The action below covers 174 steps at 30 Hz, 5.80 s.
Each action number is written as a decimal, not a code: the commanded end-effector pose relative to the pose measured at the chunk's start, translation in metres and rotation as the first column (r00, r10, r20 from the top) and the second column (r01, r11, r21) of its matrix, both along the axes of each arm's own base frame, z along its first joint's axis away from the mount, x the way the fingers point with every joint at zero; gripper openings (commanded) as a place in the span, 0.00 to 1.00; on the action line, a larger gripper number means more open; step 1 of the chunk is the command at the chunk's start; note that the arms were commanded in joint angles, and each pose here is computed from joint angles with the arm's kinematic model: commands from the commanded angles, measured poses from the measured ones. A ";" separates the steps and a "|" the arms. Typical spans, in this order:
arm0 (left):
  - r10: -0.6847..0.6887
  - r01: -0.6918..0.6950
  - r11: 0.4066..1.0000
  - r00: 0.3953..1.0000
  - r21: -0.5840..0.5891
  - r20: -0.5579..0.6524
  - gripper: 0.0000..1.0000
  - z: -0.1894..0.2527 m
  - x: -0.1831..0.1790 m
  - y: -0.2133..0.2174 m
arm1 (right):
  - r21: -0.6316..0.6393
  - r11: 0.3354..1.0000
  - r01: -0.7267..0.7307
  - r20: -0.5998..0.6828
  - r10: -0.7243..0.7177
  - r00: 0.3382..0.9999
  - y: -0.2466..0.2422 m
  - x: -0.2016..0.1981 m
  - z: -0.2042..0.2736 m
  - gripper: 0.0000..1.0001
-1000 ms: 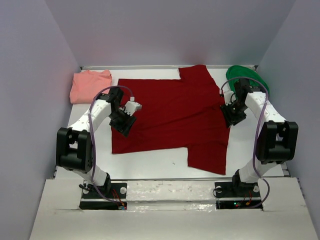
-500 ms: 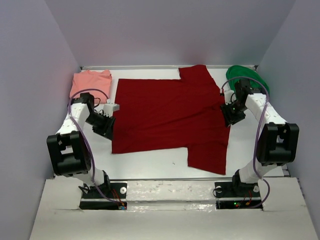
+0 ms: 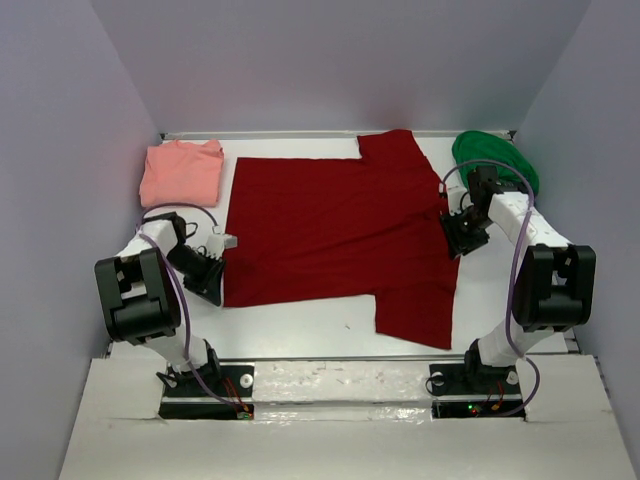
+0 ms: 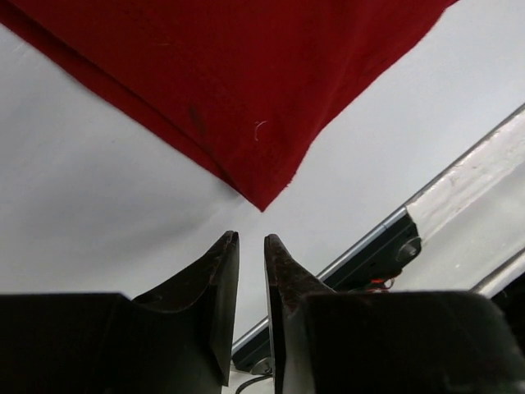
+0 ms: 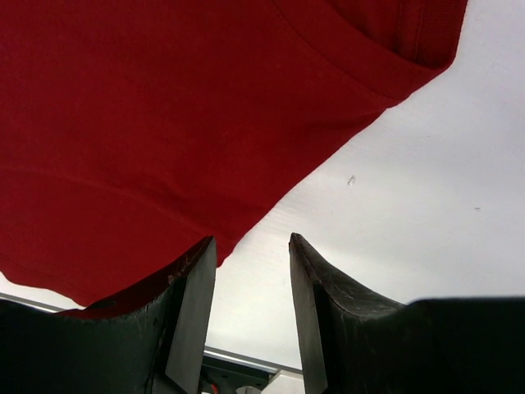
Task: Fold and stack the t-shirts
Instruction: Flatten out the tshirt, then grap the side of the flattened tshirt closest away from the robot with both arms, then fold the flattened tshirt in 1/3 of the way
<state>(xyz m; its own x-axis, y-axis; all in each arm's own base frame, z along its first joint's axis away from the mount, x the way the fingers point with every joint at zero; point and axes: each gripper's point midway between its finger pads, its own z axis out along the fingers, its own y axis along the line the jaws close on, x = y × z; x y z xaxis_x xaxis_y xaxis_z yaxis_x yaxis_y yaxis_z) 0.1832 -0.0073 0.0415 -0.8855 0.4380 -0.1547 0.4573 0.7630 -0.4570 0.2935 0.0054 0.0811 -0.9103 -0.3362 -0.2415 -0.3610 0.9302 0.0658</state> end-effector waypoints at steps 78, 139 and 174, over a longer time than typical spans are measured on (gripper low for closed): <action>-0.147 0.128 0.987 0.965 0.100 0.219 0.00 -0.002 0.019 -0.020 | 0.171 0.980 -0.103 -0.232 0.141 0.962 0.011 -0.073 -0.016 0.44; -0.119 0.025 0.984 0.833 0.178 0.541 0.00 0.124 0.073 -0.014 | 0.045 0.989 -0.144 -0.059 0.146 0.987 -0.007 -0.052 0.049 0.00; -0.002 -0.187 0.956 0.769 0.228 0.639 0.00 0.107 0.135 -0.016 | 0.106 0.993 -0.056 0.054 0.050 0.997 0.000 0.057 0.038 0.00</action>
<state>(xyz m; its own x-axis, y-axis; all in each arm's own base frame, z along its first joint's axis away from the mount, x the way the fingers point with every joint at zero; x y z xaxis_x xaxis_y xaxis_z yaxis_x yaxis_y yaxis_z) 0.3080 -0.0195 0.1528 -0.6661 0.4717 -0.5778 0.5145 0.8514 0.1020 0.3264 0.0038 0.1098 -0.8936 -0.3701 -0.2541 -0.4157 0.8958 0.1573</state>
